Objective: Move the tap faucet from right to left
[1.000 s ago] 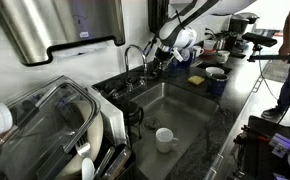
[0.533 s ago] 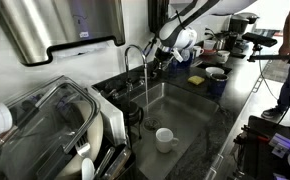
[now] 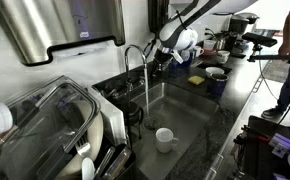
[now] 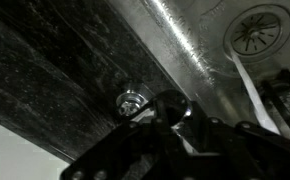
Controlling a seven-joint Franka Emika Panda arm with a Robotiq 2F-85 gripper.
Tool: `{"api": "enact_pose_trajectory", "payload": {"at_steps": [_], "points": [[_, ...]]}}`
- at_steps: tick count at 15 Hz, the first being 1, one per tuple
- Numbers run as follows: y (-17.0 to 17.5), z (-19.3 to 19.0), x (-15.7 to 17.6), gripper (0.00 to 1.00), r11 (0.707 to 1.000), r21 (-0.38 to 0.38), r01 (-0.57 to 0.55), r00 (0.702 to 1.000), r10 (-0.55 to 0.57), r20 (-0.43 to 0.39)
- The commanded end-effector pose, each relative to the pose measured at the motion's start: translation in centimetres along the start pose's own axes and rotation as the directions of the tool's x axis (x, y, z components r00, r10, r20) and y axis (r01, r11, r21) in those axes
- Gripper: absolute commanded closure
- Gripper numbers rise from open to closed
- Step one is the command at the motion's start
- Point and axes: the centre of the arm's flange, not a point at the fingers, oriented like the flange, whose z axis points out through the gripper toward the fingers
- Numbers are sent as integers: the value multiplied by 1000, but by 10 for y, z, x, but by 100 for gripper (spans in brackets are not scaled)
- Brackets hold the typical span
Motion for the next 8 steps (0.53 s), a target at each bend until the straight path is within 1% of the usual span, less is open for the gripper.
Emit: {"api": "enact_pose_trajectory", "payload": {"at_steps": [1,2,3,5,7,8], "points": [[-45,-22,-2,41,997,65,28,999,-30,18],[-49,-27,-1,33,998,62,30,999,-31,20],[-53,-32,-2,27,998,51,26,999,-27,26],[-56,-38,-3,11,1000,18,9,999,-10,41],[-62,-53,-6,0,997,-74,-36,998,40,45],[-62,-66,-7,0,989,-131,-61,997,66,35]]}}
